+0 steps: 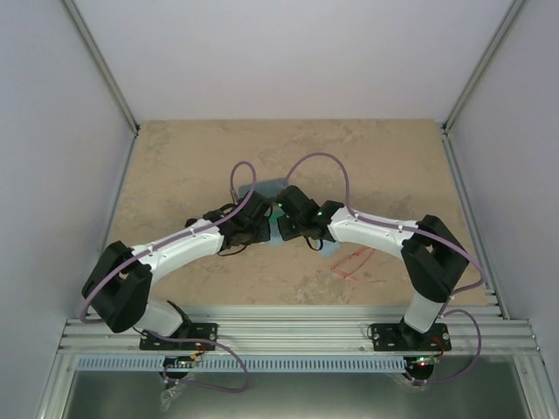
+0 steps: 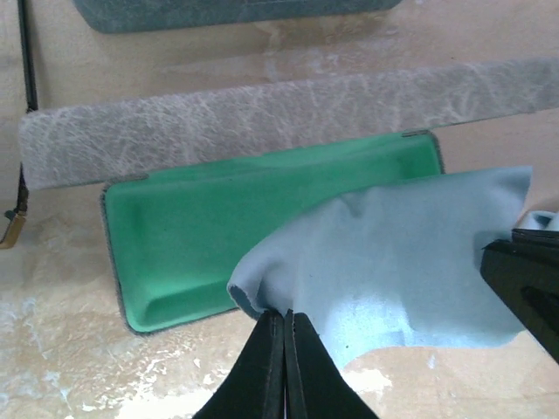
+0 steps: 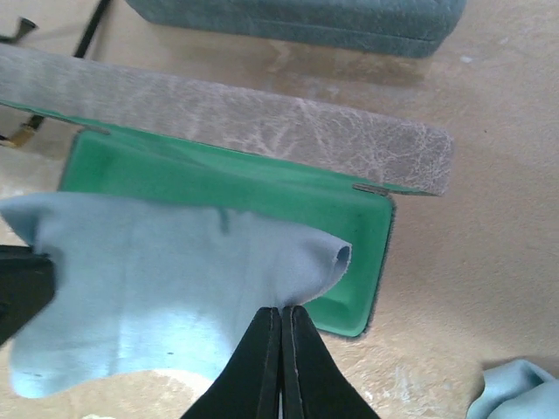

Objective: Organize the sunglasses
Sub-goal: Place the glasses cleaning cloth in the sunglasses case, then adjust the glasses cleaning cloth in the sunglasses case.

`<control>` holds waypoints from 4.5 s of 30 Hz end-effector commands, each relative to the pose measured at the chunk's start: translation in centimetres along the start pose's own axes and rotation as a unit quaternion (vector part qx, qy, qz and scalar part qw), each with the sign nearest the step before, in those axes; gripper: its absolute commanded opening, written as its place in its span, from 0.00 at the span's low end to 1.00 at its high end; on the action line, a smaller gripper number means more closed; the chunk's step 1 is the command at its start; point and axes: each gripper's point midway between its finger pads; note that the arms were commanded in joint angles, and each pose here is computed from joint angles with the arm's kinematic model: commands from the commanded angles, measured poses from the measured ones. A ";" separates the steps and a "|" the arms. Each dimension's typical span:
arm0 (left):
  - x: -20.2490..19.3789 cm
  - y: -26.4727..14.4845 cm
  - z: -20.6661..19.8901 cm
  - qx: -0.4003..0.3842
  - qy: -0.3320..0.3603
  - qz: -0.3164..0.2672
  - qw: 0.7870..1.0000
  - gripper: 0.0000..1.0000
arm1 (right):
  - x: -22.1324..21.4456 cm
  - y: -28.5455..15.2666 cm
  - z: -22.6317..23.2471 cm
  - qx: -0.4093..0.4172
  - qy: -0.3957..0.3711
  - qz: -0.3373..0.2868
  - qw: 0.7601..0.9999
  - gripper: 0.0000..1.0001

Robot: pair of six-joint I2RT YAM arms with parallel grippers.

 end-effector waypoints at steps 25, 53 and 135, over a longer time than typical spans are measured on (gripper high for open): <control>2.2 2.6 2.4 0.039 -0.009 -0.006 0.999 0.00 | 1.3 4.4 -0.6 0.006 -0.007 0.012 1.000 0.01; 0.9 4.2 3.4 0.053 -0.007 0.009 0.999 0.00 | 0.3 5.4 -1.7 -0.008 -0.009 0.028 1.000 0.01; -0.3 6.6 5.0 0.042 -0.015 -0.037 0.998 0.18 | -0.7 7.9 -2.2 0.102 0.042 0.065 0.992 0.18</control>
Point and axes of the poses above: each gripper's point midway between its finger pads, its own y axis out along the fingers, its own z axis along the line the jaws close on, x = y × z, and after that the axes turned 1 degree about -y, right-handed
